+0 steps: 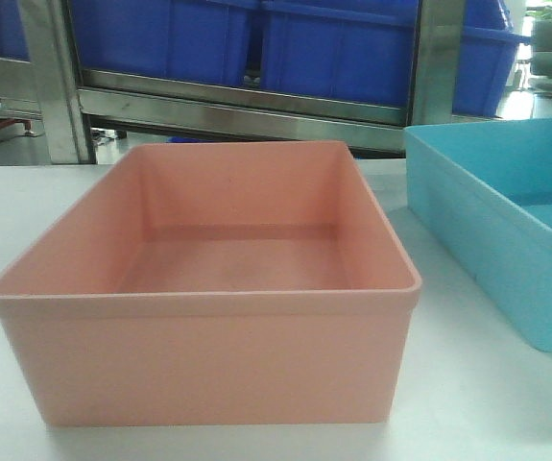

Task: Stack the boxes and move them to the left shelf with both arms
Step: 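Lift the light-blue bin and lower it into the pink bin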

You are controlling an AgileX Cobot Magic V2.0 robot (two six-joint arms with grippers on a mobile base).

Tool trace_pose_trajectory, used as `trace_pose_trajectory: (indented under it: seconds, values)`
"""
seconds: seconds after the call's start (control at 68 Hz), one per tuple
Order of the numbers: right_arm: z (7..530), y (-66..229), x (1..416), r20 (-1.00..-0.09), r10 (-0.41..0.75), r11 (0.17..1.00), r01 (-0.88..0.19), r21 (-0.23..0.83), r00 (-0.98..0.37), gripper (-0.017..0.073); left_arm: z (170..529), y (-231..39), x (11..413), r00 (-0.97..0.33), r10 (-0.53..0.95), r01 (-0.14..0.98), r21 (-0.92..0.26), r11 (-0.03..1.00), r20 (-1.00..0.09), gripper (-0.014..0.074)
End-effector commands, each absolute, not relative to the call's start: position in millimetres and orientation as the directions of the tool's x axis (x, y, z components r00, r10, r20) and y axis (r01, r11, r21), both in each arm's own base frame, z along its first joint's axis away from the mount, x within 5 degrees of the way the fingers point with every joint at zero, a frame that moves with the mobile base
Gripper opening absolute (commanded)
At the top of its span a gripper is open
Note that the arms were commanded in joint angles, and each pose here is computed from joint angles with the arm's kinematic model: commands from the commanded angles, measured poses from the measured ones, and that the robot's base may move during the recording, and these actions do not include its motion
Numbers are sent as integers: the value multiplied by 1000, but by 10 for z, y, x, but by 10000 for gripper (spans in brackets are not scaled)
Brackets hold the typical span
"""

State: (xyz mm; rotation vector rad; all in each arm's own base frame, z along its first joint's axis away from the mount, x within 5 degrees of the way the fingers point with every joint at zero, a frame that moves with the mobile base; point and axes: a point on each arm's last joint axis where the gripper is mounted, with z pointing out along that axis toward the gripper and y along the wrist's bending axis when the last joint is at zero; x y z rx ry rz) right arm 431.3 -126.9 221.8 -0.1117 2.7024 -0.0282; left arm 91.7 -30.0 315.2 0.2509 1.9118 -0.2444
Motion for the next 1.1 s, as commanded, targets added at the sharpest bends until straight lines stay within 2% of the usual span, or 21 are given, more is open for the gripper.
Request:
trace_pose_trajectory:
  seconds: [0.0, 0.25, 0.411, 0.588, 0.823, 1.088]
  values:
    - [2893, -1266, 4210, -569, -59, 997, -20, -75, -820, 55, 3318, -311, 930, -237, 28, 304, -46, 952, -971, -10]
    - [3691, -1127, 3823, -705, 46, 995, 92, -27, -708, 55, 3318, -311, 930, -237, 28, 304, -46, 952, -971, -10]
    - [4160, -931, 3453, -750, 145, 989, 121, 87, -645, 55, 3318, -311, 930, -237, 28, 304, -46, 952, -971, -10]
    - [4463, -656, 3149, -744, 268, 962, 136, 235, -612, 55, 3321, -311, 931, -233, 27, 304, -46, 952, -972, -10]
    - [4648, 15, 3009, -729, 312, 935, 61, 350, -609, 56, 3321, -311, 931, -233, 27, 304, -46, 952, -972, -10]
    - [4593, 858, 2921, -715, 275, 937, 12, 350, -642, 56, 3321, -311, 931, -233, 27, 304, -46, 952, -972, -10]
